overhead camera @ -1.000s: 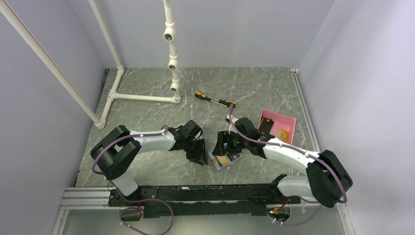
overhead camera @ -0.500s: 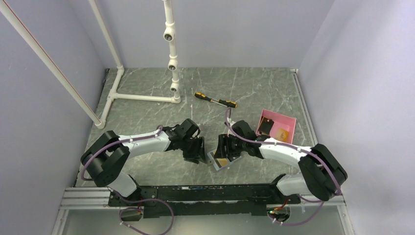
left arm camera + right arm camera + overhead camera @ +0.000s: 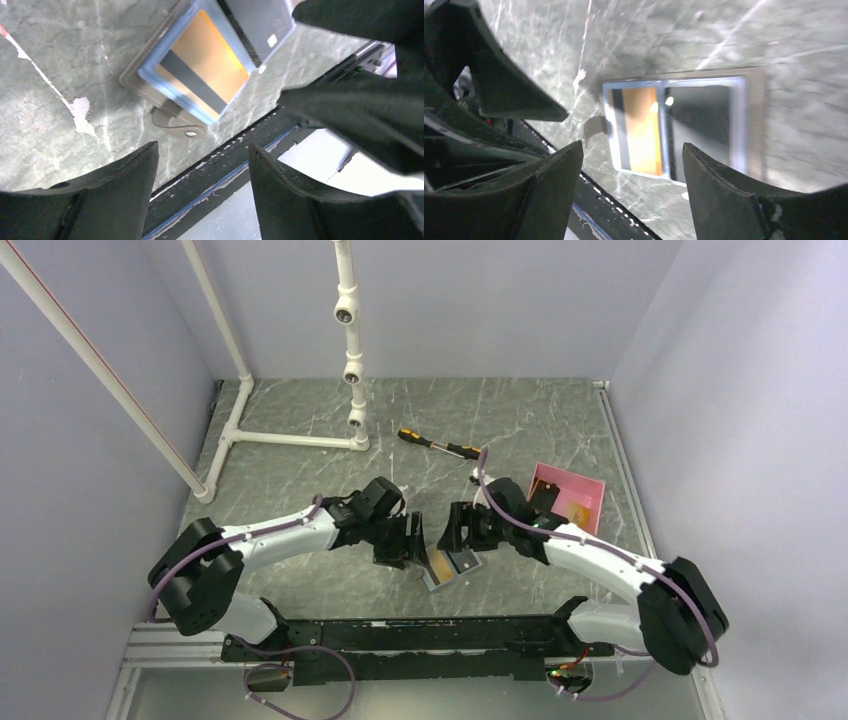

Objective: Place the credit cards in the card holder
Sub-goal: Insert the credit card into the card holder, then close the card holder at the center of the board.

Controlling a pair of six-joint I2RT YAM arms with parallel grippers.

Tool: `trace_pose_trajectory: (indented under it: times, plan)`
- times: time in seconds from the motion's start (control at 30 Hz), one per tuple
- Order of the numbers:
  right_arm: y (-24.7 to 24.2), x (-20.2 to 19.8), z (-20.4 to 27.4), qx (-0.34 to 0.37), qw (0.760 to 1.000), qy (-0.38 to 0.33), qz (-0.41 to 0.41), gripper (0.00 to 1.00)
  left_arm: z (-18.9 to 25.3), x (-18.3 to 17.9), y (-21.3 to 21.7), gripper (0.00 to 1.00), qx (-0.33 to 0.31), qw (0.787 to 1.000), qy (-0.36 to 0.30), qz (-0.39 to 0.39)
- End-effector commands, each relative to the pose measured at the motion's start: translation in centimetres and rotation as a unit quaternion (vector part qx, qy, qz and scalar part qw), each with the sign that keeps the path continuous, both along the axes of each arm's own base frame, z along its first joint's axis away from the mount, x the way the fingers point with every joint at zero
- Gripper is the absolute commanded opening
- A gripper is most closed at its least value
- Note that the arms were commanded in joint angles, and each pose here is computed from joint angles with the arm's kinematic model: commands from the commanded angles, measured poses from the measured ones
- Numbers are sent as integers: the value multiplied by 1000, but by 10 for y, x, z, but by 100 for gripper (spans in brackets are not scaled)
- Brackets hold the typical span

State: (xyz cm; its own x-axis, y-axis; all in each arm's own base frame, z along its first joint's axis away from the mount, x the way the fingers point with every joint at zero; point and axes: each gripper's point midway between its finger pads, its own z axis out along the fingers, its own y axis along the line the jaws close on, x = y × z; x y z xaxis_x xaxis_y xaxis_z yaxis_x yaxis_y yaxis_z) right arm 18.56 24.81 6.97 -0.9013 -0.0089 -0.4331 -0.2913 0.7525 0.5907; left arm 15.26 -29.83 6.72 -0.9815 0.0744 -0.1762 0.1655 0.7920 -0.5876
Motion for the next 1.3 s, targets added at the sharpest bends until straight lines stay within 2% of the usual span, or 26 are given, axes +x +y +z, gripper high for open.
trace_pose_trajectory:
  times: [0.0,0.07,0.2,0.27,0.43,0.7,0.87,1.27]
  plan:
    - [-52,16,4,-74,995,-27,-63,78,49,9,-20,71,-61,997,-37,-12]
    - [-67,15,0,-69,994,-15,-79,79,59,10,-32,69,-84,995,-39,-23]
    - [-81,16,-6,-46,994,7,-97,79,55,19,-56,55,-103,993,-29,-38]
    - [-86,16,-13,-59,992,25,-108,77,45,23,-64,49,-98,994,-24,-44]
    - [-88,11,-26,-63,989,56,-120,64,11,36,-61,39,-38,998,-25,-37]
    - [-88,6,-33,-65,988,73,-121,61,-33,33,-39,27,26,999,-13,-19]
    - [-77,-2,-38,-34,989,96,-107,61,-47,23,-26,24,37,999,-1,-5]
    - [-37,-7,-6,124,984,101,-72,62,-66,12,-16,19,42,999,15,0]
